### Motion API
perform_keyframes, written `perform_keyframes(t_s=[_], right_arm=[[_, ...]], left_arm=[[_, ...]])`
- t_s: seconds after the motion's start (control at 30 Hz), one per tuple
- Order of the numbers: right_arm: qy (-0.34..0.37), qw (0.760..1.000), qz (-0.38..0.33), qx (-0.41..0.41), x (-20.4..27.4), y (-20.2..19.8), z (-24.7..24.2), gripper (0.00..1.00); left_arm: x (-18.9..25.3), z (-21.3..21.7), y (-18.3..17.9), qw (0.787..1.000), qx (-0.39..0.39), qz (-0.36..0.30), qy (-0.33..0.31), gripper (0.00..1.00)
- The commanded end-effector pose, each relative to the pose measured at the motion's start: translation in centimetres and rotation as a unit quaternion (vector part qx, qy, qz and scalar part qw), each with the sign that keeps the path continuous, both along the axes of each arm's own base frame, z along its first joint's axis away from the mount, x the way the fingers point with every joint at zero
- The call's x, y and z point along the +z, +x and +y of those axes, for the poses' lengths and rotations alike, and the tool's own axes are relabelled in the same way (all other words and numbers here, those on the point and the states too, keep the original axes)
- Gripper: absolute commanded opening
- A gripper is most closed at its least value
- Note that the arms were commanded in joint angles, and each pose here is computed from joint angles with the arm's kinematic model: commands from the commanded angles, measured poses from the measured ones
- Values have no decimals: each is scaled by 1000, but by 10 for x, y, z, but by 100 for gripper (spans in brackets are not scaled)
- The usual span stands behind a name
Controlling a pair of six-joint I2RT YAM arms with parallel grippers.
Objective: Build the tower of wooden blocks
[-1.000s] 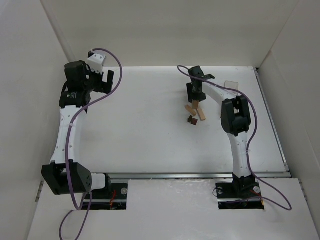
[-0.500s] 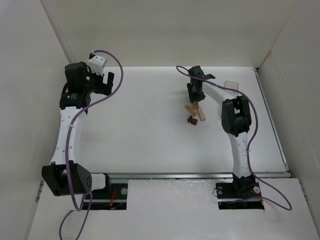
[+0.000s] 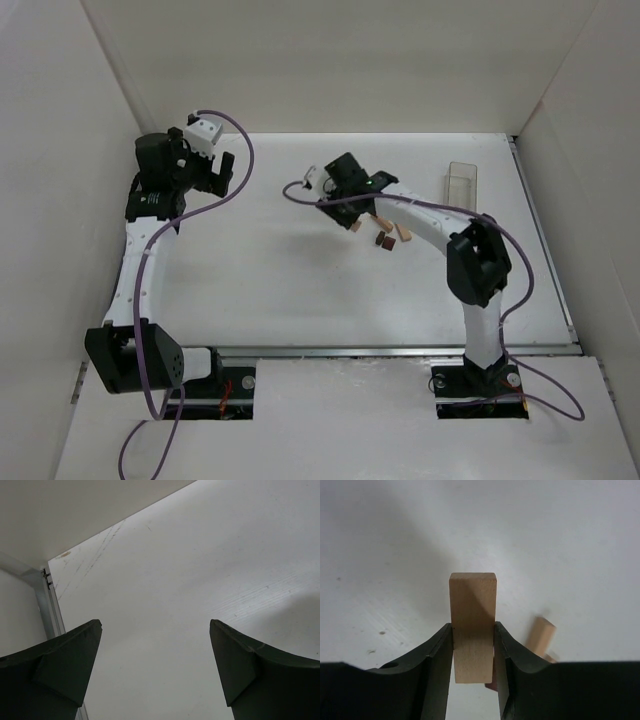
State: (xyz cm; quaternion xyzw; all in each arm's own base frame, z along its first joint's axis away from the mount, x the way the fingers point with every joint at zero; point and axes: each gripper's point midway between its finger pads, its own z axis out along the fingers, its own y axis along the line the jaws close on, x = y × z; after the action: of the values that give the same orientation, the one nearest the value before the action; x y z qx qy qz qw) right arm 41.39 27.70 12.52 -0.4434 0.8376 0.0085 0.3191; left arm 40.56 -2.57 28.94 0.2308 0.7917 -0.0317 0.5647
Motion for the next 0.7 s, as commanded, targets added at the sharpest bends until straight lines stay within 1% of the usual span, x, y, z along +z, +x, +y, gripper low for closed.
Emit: perform_keyframes(t_s=[0.0,0.03,0.1,0.17,0.23,0.27,0.3,0.43,0.53,0.63,0.67], right_arm=[[-27,989,52,137,-30,-26,21,0],[-27,986,63,155,-36,-33,31,0],[-34,981,64,181,-39,-38,39,0],[-49,975,62,210,-44,-47,43,0],[-64,962,70,257,-55,-58,43,0],[-62,956,68,279,-55,-59,46,0],[-66,946,72,310,-60,-65,45,0],[-63,941,47,330,-58,-64,59,0],[-75,938,32,336,-66,-60,63,1],[-80,936,42,341,-81,-66,64,1],[-77,936,35,341,-80,-63,66,2]], left_arm=[[35,-8,-4,998,-21,-57,-2,87],[30,-7,-4,998,-16,-53,0,87],[36,-5,-4,998,-11,-62,2,87],[33,-3,-3,998,-3,-60,0,87],[27,2,-5,998,12,-54,1,87],[34,2,-7,998,12,-65,1,87],[32,3,-6,998,17,-65,3,87],[32,3,-8,998,18,-68,-1,88],[30,3,-7,998,18,-68,-1,88],[32,5,-6,997,23,-72,0,88],[28,5,-6,997,23,-68,0,88]])
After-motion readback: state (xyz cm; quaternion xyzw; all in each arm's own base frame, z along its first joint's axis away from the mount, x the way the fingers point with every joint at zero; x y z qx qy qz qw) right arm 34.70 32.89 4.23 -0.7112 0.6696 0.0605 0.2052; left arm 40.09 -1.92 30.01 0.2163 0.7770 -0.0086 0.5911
